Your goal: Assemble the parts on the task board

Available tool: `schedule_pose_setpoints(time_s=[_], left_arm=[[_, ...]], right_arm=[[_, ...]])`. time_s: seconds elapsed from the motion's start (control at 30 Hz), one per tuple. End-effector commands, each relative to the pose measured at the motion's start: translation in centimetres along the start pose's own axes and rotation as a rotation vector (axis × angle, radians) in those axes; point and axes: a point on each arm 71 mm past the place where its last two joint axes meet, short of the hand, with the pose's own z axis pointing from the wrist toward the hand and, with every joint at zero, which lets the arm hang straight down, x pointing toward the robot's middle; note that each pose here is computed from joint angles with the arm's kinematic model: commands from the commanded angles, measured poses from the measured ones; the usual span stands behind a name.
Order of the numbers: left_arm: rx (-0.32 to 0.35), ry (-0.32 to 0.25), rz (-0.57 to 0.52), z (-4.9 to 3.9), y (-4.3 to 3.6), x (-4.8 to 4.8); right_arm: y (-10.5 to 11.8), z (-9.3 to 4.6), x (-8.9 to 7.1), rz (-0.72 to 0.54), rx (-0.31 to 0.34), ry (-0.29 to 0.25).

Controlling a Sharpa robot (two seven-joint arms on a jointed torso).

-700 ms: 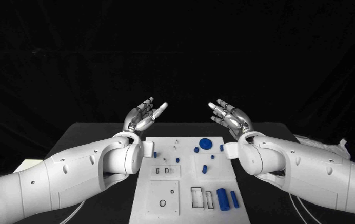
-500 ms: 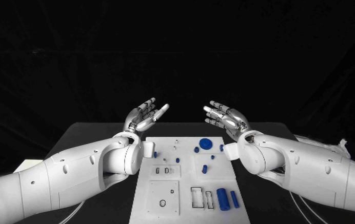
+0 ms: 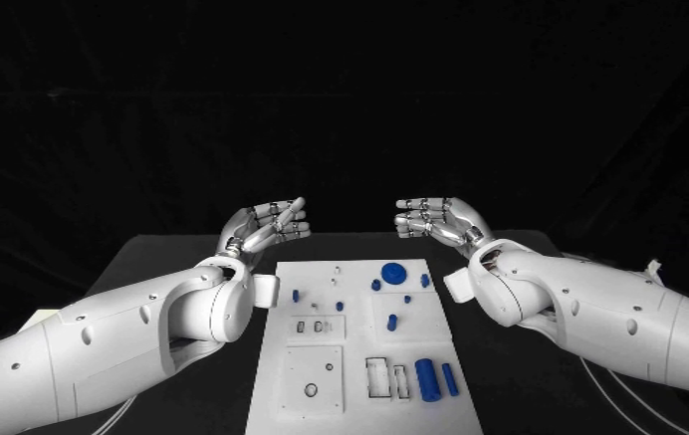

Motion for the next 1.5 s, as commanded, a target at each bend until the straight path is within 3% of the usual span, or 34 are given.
schedule_pose_setpoints(time_s=[0.03, 0.27, 0.43, 0.7, 1.07, 1.5], left_arm=[[0.012, 0.06, -0.044, -0.54, -0.55, 0.21], [-0.003, 0.111, -0.076, -2.44, -1.75, 0.66], [-0.01, 0.163, -0.111, -3.75, -2.53, 1.39], [-0.006, 0.191, -0.137, -4.79, -3.49, 1.79], [-0.005, 0.21, -0.151, -5.29, -4.06, 2.23], [-0.011, 0.211, -0.152, -5.3, -4.09, 2.15]], right_arm=[[1.0, 0.2, 0.0, -0.226, -0.091, 0.048], [2.5, 0.9, -0.4, -0.489, -0.115, 0.148], [3.4, 1.3, -0.2, -0.762, -0.116, 0.227], [4.3, 1.7, 0.0, -1.046, -0.105, 0.278], [4.4, 1.8, 0.7, -1.222, -0.073, 0.324], [4.1, 1.9, 1.1, -1.264, -0.051, 0.366]])
